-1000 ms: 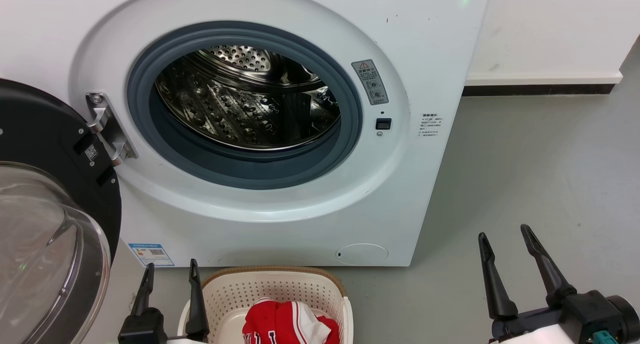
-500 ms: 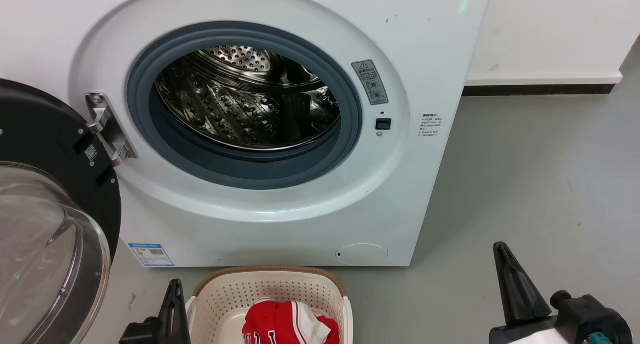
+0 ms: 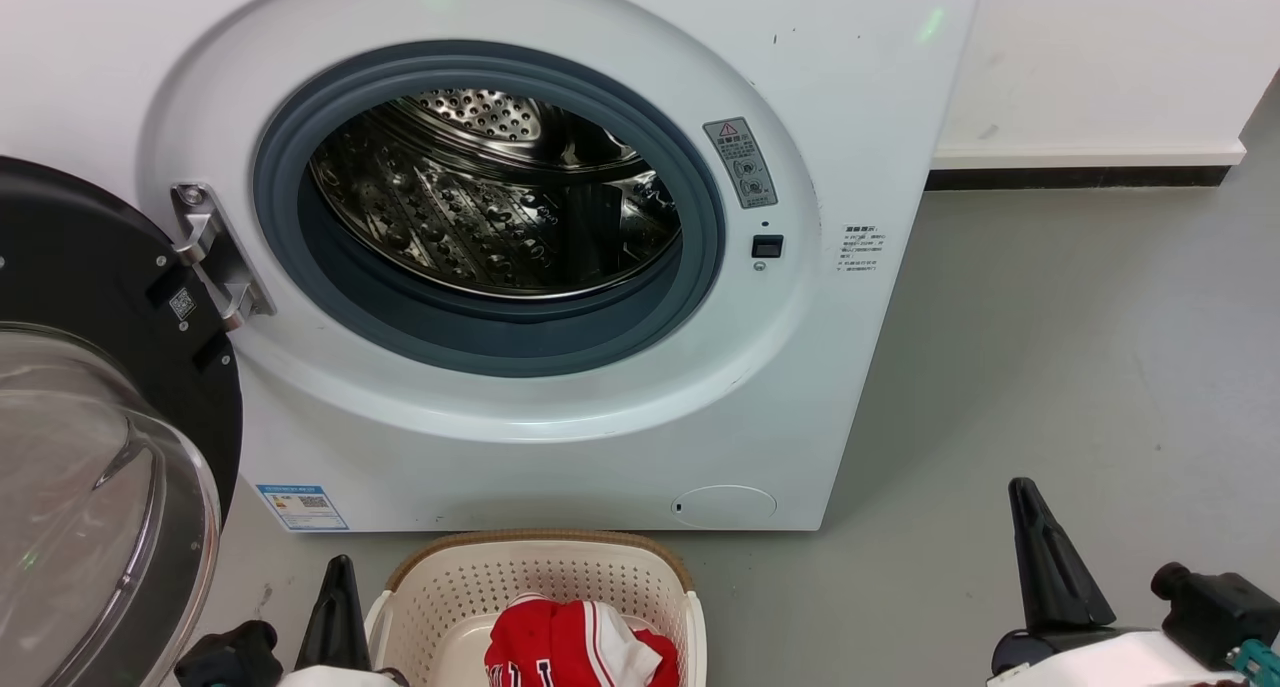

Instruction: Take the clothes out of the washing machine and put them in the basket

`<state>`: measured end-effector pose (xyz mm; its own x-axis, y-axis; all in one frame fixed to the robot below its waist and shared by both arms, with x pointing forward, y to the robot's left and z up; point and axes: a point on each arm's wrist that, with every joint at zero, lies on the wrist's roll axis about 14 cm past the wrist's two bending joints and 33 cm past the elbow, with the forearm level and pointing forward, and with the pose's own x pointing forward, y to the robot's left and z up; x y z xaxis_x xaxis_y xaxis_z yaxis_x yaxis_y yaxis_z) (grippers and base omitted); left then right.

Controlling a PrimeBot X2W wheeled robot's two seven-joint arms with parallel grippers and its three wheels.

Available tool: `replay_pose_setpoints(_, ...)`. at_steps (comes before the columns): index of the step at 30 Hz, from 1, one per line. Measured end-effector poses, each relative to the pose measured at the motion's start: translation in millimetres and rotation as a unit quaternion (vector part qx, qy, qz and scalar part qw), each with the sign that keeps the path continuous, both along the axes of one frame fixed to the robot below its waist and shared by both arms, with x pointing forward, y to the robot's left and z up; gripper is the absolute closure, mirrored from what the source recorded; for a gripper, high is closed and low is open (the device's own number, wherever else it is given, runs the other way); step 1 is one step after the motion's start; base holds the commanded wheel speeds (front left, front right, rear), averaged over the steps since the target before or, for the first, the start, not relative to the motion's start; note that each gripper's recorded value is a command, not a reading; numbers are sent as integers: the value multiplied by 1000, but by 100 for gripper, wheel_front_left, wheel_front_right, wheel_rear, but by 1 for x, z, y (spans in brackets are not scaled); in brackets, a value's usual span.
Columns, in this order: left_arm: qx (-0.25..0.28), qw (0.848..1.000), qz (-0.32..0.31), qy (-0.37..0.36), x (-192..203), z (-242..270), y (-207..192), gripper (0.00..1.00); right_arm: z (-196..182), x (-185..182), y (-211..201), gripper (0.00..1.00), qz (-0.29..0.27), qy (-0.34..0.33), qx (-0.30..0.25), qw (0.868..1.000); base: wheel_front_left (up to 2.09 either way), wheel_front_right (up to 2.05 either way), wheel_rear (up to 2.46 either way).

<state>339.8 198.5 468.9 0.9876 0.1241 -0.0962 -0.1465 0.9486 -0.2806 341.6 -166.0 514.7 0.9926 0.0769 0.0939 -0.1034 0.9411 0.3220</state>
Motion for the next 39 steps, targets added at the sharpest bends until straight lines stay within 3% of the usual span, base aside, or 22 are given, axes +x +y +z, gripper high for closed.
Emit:
replay_pose_setpoints(16, -149, 989, 12, 5, 10, -2, 3, 100, -5, 11, -12, 100, -13, 26, 140, 990, 0, 0, 0)
replay_pose_setpoints(39, -308, 951, 14, -4, 22, 2, 2, 100, -11, 21, -22, 100, -22, 52, 292, 955, 0, 0, 0)
